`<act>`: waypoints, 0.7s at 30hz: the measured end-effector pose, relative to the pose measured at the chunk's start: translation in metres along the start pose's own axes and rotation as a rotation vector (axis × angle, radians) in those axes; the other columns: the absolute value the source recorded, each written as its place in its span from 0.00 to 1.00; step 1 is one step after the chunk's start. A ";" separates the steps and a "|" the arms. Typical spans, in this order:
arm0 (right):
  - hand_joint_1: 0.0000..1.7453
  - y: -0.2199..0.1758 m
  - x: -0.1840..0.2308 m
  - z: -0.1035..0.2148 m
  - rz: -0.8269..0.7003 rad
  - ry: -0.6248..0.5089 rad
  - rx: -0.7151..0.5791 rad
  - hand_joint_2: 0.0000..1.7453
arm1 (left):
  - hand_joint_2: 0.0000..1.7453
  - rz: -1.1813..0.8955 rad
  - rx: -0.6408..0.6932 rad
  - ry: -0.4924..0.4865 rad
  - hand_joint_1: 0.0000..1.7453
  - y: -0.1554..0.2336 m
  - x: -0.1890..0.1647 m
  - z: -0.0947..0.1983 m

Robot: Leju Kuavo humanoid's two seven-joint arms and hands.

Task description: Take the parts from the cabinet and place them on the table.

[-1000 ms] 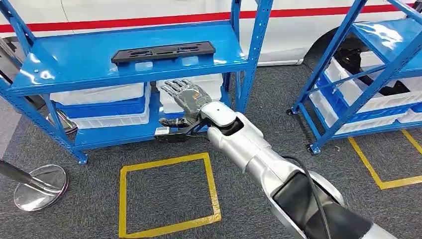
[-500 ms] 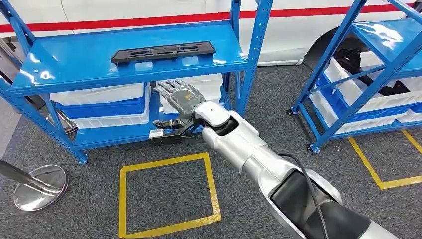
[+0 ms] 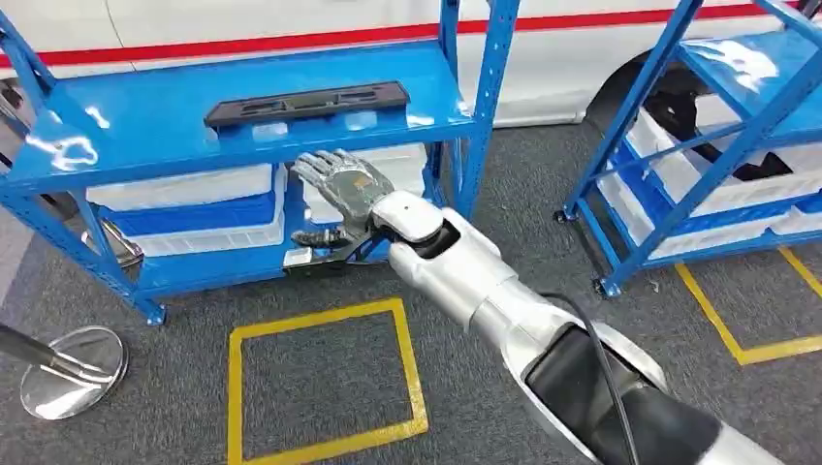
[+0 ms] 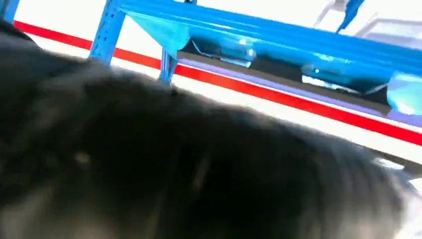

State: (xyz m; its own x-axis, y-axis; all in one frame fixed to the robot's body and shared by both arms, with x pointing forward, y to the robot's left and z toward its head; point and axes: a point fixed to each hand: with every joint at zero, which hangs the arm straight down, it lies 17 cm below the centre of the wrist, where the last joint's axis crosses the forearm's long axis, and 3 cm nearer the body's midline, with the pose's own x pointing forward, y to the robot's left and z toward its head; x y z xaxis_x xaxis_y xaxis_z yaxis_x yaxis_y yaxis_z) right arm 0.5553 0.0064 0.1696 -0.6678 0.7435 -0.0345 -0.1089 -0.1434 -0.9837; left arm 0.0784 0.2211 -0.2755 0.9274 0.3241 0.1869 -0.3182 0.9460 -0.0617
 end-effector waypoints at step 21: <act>0.00 -0.003 -0.004 -0.001 0.000 0.014 0.002 0.00 | 0.00 -0.012 0.016 0.012 0.00 0.001 -0.003 0.000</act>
State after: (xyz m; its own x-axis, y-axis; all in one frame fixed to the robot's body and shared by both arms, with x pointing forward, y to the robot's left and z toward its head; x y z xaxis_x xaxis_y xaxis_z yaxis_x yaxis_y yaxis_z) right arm 0.5587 0.0044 0.1723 -0.6575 0.7525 -0.0372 -0.1104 -0.1451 -0.9832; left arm 0.0757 0.2212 -0.2763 0.9333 0.3132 0.1756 -0.3105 0.9496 -0.0435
